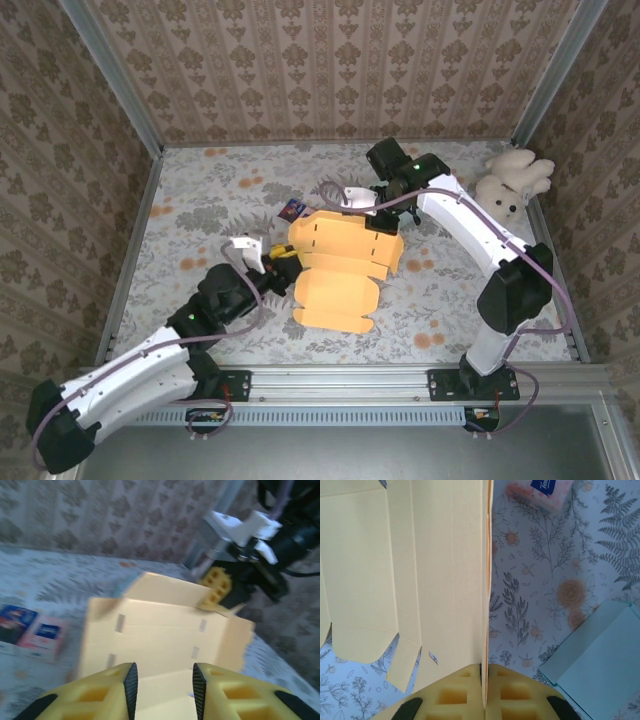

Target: Fold the paper box

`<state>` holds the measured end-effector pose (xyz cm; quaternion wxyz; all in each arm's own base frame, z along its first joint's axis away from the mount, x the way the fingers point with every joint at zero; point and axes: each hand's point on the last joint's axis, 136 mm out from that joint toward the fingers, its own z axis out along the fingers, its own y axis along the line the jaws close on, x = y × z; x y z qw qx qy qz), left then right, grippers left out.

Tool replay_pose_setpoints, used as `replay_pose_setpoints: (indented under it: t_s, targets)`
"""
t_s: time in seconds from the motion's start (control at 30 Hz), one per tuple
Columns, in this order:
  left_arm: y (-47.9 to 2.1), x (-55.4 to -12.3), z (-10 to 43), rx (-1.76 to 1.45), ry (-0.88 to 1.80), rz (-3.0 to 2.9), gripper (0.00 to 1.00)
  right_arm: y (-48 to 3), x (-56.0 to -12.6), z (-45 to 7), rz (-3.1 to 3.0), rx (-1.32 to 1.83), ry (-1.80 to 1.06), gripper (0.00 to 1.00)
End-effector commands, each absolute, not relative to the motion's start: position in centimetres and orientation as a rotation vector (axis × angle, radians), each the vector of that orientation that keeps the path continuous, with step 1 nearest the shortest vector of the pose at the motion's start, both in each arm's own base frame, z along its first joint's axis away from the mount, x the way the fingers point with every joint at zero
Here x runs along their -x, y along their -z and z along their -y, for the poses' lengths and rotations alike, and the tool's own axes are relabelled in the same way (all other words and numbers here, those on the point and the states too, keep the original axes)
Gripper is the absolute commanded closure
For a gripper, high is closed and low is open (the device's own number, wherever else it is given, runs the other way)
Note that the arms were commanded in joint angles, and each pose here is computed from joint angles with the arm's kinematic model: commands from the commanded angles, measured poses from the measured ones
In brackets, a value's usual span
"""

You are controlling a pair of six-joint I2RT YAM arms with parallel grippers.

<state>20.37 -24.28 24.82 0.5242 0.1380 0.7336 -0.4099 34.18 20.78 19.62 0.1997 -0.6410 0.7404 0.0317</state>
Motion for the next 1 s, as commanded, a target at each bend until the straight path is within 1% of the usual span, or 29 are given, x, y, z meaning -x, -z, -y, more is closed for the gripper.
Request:
replay_pose_setpoints:
  t_s: [0.0,0.17,0.43,0.7,0.8,0.97]
  targets:
    - [-25.7,-19.8,26.0,-0.348,1.051,-1.778,0.66,-20.5,-34.1,-20.6,-2.034,1.778,-0.040,1.00]
    - [-23.5,-23.0,24.9,-0.221,0.882,-1.891,0.68,-20.0,-33.1,-20.4,-2.023,1.801,-0.041,1.00]
    - [-21.2,-26.6,24.5,-0.100,0.933,-2.008,0.70,-20.0,-31.8,-20.6,-1.963,1.818,-0.078,1.00]
    - [-21.7,-27.7,23.5,-0.060,0.873,-2.002,0.71,-19.6,-31.3,-20.8,-1.934,1.839,-0.081,1.00]
    - [-22.0,-27.7,24.1,-0.089,0.886,-2.008,0.71,-19.5,-31.5,-21.2,-1.926,1.835,-0.073,1.00]
    - [-22.0,-27.1,26.8,-0.166,0.938,-2.016,0.72,-19.2,-31.9,-21.7,-1.954,1.816,-0.087,1.00]
